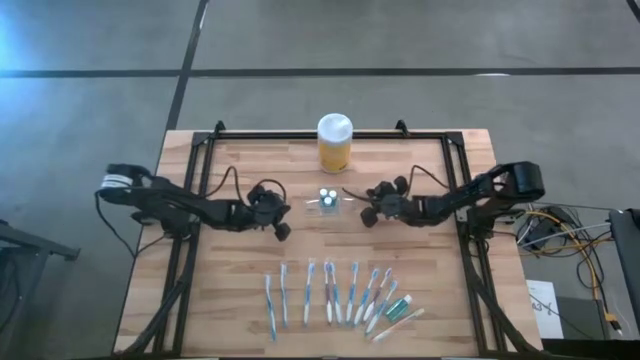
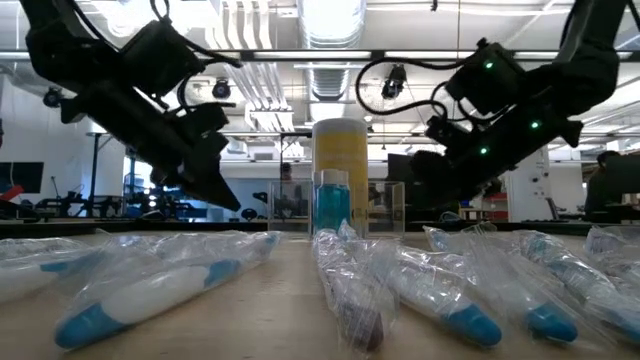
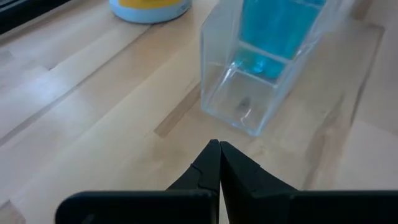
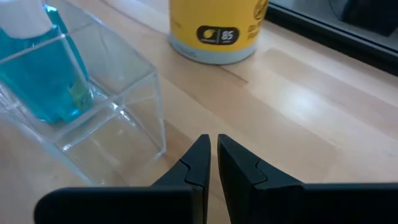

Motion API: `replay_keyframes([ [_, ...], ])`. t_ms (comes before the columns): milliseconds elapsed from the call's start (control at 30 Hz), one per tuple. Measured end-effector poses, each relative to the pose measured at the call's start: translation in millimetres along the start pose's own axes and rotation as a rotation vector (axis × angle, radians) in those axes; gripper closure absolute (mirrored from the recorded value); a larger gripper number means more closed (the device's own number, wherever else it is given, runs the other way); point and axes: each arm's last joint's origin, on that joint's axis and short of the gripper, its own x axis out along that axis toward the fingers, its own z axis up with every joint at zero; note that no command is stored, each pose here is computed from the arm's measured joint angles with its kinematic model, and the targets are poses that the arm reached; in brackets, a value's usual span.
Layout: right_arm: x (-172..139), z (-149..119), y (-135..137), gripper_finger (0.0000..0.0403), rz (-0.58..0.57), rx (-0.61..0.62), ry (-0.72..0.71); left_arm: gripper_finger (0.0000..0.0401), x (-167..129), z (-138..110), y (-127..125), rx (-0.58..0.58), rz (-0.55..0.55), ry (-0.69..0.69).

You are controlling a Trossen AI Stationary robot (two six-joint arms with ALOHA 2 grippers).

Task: Pick & Place toothbrushing station
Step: Adjust the transparent organizer

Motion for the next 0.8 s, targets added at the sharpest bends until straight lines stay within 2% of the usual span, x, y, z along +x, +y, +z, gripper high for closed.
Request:
replay_keyframes([
  [200, 10, 0, 9, 0.0375, -0.004, -0.02, 0.013, 0.0394, 2, 1, -1, -0.02, 0.001, -0.016],
  [433, 12, 1, 14, 0.0374, 0.08, -0.026, 0.047, 0.0394, 3, 14, -8, 0.002, -0.018, -0.048],
  [800, 10, 0, 17, 0.0374, 0.131, -0.045, 0.065, 0.0394, 7, 28, -11, 0.009, -0.033, -0.069],
])
